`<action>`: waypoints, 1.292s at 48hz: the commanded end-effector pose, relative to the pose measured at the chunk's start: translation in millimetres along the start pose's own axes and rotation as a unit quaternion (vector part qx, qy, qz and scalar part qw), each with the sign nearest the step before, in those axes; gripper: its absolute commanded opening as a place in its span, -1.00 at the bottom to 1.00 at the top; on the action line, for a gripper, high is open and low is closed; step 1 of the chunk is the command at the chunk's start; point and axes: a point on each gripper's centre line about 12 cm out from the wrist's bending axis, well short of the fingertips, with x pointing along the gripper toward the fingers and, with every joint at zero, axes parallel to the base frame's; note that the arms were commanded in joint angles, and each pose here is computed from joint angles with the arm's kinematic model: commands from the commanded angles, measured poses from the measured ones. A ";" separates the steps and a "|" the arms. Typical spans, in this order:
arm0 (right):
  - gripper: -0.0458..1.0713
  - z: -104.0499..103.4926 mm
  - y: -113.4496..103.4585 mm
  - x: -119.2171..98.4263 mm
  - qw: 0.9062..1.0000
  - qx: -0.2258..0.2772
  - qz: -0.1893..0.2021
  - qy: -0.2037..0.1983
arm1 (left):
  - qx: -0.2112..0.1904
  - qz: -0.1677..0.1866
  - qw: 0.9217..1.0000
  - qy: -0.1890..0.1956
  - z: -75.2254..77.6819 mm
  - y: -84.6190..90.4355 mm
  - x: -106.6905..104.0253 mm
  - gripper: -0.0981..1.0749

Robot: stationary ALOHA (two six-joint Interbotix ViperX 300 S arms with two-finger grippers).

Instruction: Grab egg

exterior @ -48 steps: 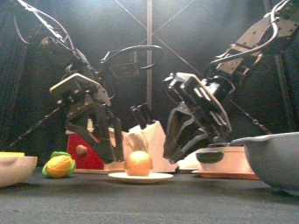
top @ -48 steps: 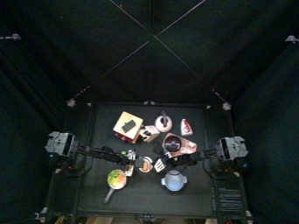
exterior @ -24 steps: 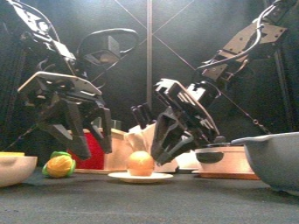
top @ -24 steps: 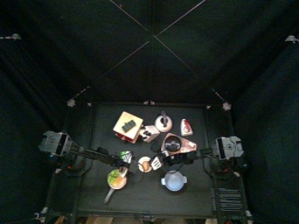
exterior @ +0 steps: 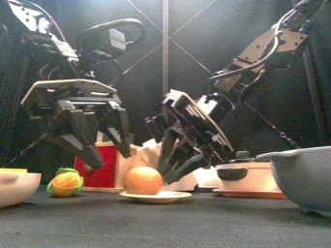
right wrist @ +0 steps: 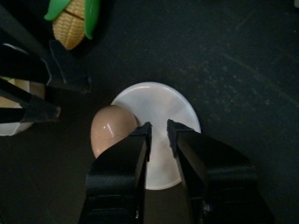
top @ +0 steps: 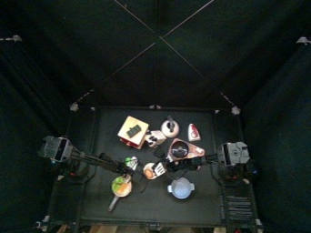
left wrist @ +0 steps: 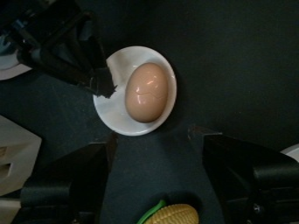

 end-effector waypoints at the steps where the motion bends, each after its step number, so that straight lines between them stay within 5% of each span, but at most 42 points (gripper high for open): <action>1: 0.23 9.7 10.0 -5.9 1.000 0.002 0.016 -0.012 | 0.002 0.005 1.000 -0.015 11.6 4.9 0.7 0.85; 15: 0.23 8.2 9.1 -5.0 1.000 0.002 0.013 -0.011 | 0.000 0.003 1.000 -0.012 20.5 7.1 14.8 0.85; 36: 0.23 3.6 -2.0 -16.2 1.000 0.005 0.007 -0.007 | -0.095 -0.008 0.995 -0.012 24.2 9.5 20.9 0.85; 62: 0.23 0.6 -12.2 -33.5 1.000 0.010 -0.002 -0.012 | -0.111 -0.004 0.994 0.001 19.3 18.2 35.1 0.85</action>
